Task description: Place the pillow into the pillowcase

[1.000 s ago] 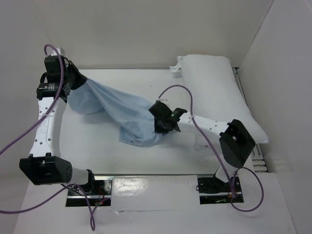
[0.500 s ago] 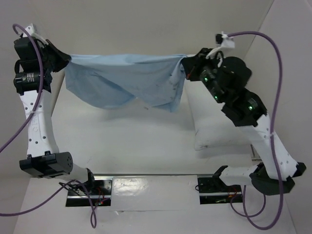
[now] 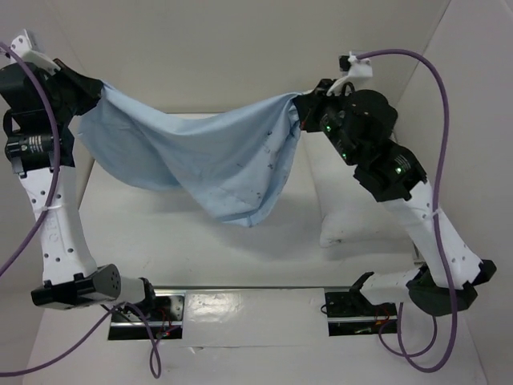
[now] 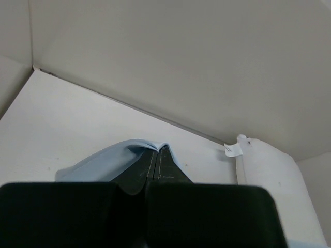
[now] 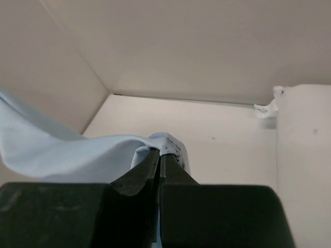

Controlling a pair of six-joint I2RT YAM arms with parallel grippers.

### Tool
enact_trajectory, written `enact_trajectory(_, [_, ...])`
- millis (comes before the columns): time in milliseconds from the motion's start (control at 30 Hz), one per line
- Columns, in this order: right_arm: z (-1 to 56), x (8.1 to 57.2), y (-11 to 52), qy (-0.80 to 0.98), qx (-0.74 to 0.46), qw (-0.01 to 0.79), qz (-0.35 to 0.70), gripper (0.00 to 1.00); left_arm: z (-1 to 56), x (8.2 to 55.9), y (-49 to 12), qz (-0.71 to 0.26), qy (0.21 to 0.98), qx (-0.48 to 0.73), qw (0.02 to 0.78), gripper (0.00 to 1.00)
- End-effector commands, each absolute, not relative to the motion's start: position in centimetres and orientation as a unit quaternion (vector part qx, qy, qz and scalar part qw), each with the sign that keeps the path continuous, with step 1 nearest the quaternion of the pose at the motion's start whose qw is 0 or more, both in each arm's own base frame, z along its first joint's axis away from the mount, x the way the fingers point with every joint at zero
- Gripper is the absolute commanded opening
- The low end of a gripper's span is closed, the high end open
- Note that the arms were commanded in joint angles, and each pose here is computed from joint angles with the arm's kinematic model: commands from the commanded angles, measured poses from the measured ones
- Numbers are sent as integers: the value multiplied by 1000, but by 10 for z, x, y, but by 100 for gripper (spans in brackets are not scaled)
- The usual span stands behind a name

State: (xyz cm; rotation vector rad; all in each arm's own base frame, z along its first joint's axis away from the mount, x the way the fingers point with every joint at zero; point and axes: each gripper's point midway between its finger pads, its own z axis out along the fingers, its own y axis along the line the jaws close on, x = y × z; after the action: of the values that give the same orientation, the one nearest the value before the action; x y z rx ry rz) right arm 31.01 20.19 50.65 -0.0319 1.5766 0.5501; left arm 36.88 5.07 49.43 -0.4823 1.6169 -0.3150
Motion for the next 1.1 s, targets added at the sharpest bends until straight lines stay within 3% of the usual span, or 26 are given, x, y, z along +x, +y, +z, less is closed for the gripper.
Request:
enact_trajectory(0, [478,351,212,715,-10,671,196,0,462,412,69,-126,730,-221,634,0])
enact_trajectory(267, [325,478,244,806,-38,578,122,0,340,501,89,-130,797,-245,537,0])
enact_trajectory(300, [300,503,240,827,-41,542,142,18,335,508,82,-141,803,-232,531,0])
enact_trajectory(367, [282,516,241,848,-38,499,176,69,317,520,80,-151,818,-223,509,0])
enact_trajectory(400, [267,521,247,857,-47,477,188,85,311,524,72,-159,823,-217,500,0])
enact_trajectory(733, [132,415,335,905,-146,345,200,82,238,526,60,-151,866,-217,425,0])
enact_trajectory(900, [123,395,385,894,-200,345,205,78,245,516,60,-147,862,-216,434,0])
enact_trajectory(1067, [80,375,381,914,-214,295,176,71,245,514,63,-135,862,-218,437,0])
